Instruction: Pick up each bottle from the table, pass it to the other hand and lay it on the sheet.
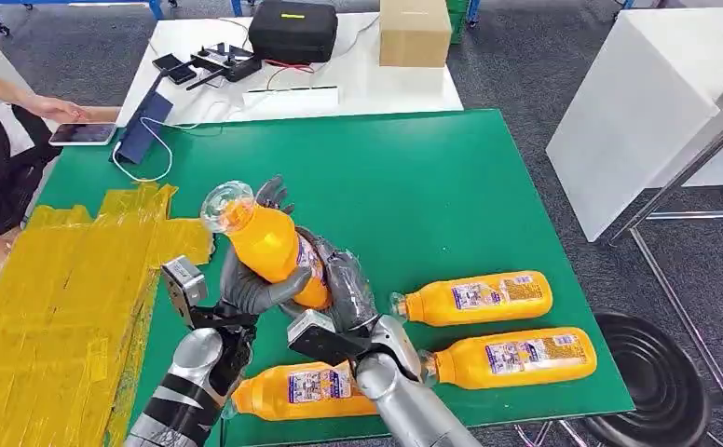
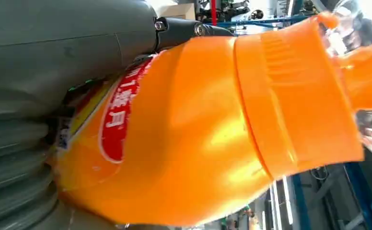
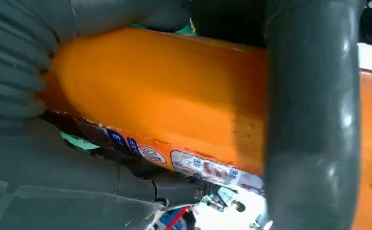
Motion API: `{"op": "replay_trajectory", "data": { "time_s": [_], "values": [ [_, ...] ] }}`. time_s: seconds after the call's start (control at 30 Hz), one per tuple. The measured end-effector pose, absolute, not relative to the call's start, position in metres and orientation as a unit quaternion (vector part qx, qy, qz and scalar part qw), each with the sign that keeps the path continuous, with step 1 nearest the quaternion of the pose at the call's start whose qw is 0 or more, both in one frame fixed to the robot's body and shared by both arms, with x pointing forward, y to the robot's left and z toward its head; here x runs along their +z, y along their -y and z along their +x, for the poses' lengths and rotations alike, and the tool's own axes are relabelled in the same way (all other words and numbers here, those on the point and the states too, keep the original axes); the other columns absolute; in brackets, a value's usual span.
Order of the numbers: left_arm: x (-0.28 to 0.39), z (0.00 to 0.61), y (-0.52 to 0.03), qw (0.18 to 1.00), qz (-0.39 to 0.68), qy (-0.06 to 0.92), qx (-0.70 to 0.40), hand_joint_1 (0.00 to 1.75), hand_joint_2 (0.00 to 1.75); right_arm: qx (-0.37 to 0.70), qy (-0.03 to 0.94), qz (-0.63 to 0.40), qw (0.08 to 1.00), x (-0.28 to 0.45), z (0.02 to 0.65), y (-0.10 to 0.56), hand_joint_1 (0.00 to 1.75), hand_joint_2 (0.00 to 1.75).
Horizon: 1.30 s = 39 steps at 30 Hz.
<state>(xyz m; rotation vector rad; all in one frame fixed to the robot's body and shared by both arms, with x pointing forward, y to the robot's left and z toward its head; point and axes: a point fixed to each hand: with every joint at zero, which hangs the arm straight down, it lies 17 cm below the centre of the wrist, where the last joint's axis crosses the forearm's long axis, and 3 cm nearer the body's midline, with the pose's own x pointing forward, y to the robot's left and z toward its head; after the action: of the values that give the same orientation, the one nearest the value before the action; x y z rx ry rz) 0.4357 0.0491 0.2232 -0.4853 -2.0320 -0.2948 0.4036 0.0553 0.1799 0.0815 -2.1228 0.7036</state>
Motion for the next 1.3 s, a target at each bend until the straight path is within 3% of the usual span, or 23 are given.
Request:
{"op": "replay_trajectory", "data": {
  "time_s": [0.53, 0.57, 0.6, 1.17, 1.2, 1.3],
  "values": [
    [0.219, 0.440, -0.065, 0.503, -0.208, 0.835, -0.086, 0.10, 1.75, 0.317, 0.851, 0.014, 0.418, 0.178, 0.398, -0.072, 1.75, 1.75],
    [0.219, 0.440, -0.065, 0.503, -0.208, 0.835, -0.086, 1.50, 1.75, 0.317, 0.851, 0.014, 0.418, 0.178, 0.398, -0.072, 1.75, 1.75],
    [0.219, 0.440, -0.065, 0.503, -0.208, 0.835, -0.085, 1.75, 1.75, 0.318, 0.851, 0.014, 0.418, 0.177, 0.398, -0.072, 1.75, 1.75],
    [0.229, 0.444, -0.083, 0.495, -0.171, 0.851, -0.044, 1.75, 1.75, 0.310, 0.851, 0.014, 0.424, 0.176, 0.399, -0.070, 1.75, 1.75],
    [0.230, 0.444, -0.083, 0.493, -0.166, 0.853, -0.043, 1.75, 1.75, 0.308, 0.851, 0.015, 0.425, 0.177, 0.399, -0.070, 0.03, 1.75],
    [0.234, 0.444, -0.085, 0.488, -0.149, 0.859, -0.041, 1.75, 1.75, 0.301, 0.854, 0.011, 0.425, 0.178, 0.399, -0.068, 0.00, 1.75]
  ]
}}
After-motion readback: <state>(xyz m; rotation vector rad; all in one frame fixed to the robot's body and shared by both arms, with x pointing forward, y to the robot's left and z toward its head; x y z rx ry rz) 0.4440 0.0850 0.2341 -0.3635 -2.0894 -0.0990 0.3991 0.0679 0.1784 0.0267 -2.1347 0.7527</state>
